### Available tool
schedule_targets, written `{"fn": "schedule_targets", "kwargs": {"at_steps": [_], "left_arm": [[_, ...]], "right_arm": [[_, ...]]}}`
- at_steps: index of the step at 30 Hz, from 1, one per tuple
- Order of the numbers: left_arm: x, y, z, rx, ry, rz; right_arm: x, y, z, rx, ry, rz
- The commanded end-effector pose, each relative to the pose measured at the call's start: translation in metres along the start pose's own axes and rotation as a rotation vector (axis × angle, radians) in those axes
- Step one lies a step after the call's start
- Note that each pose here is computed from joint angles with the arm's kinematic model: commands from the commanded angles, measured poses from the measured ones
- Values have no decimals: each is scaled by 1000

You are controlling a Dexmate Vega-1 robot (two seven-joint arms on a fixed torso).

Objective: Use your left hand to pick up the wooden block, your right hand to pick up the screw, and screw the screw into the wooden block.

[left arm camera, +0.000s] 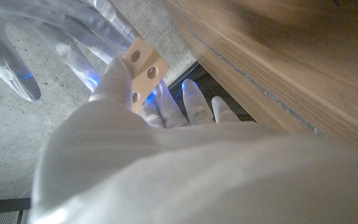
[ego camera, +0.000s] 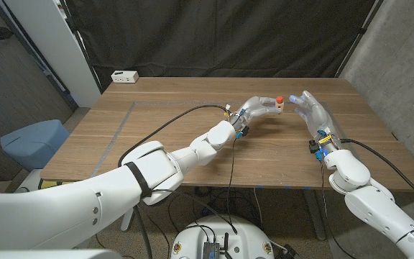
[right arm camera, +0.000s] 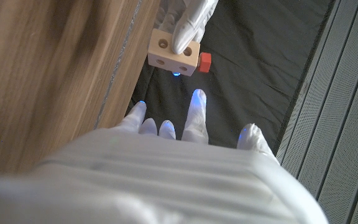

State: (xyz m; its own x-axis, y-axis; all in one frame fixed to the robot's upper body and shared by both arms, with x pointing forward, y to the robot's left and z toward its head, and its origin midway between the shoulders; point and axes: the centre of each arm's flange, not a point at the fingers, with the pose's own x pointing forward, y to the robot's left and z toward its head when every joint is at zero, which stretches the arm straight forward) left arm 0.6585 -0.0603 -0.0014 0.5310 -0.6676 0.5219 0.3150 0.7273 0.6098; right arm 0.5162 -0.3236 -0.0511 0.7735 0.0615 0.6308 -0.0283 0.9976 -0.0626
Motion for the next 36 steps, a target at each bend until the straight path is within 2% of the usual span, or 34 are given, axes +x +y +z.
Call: {"fn": "schedule_targets", "kwargs": {"at_steps": [1, 25, 36], "left_arm": [[1, 0, 0, 3, 1, -5], [-2, -2, 1, 2, -11, -9], [-3, -3, 2, 1, -20, -12]], "right_arm": [[7, -2, 2, -33, 22, 38], [18, 1, 0, -46, 53, 121], [19, 4, 2, -44, 54, 129]]}}
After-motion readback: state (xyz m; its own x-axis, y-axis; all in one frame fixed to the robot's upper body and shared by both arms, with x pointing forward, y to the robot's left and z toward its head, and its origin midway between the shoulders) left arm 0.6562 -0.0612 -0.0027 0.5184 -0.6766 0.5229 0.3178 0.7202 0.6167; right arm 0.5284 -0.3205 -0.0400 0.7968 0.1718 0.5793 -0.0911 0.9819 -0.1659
